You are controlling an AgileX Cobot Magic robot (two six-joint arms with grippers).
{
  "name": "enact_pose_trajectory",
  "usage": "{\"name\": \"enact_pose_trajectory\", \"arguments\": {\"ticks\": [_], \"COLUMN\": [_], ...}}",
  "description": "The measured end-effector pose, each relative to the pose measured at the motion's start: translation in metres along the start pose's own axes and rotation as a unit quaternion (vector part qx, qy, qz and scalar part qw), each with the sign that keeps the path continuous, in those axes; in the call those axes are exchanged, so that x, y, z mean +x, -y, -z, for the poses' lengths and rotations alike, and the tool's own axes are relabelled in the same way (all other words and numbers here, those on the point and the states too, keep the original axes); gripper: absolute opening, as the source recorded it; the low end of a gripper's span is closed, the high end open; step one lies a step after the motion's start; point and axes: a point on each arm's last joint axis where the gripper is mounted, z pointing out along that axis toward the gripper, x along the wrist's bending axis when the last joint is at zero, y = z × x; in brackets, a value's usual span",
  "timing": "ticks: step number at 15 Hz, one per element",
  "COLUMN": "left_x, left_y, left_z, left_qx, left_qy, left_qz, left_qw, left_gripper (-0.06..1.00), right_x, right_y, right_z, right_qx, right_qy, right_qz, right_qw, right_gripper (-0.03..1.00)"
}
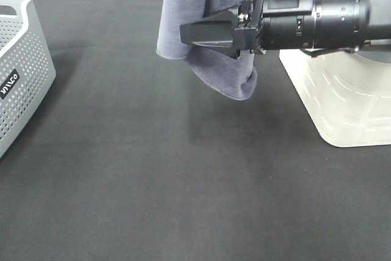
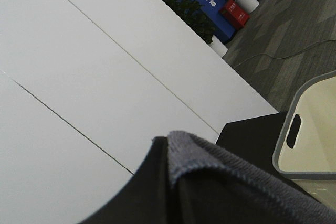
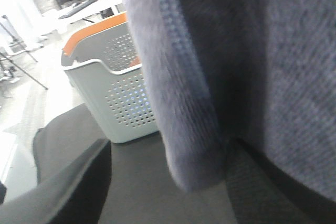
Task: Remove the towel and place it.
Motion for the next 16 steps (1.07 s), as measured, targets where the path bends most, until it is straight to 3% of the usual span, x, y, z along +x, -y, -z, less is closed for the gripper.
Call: {"name": "enact_pose_trajectory", "arguments": {"ticks": [7,9,13,16], "left_x": [0.0,0.0,0.001,0.0], "left_y": [0.0,0.0,0.001,0.011], "left_z": [0.0,0.0,0.0,0.0], "left_qx": [-0.003,-0.003,-0.001,0.039], "left_qy": [-0.002,-0.002,-0.003,0.015], "left_qz": [0.0,0.0,-0.001,-0.004], "left_qw": [1.0,1.0,1.0,0.999], "left_gripper": [0.0,0.0,0.0,0.0], "right_x": [-0.006,-0.008,-0.008,0.001], "right_y": [-0.005,-0.003,-0.002,-0.001], "right_z": [-0.015,-0.018,-0.019,-0.013], "right_qx": [0.0,0.011,0.021,0.077], "right_qy": [-0.014,0.006,0.017,0.013], "right_qz": [0.01,0.013,-0.021,-0.055], "right_qw": [1.0,1.0,0.999,0.995], "right_gripper": [0.57,0.51,0.19,0.0]}}
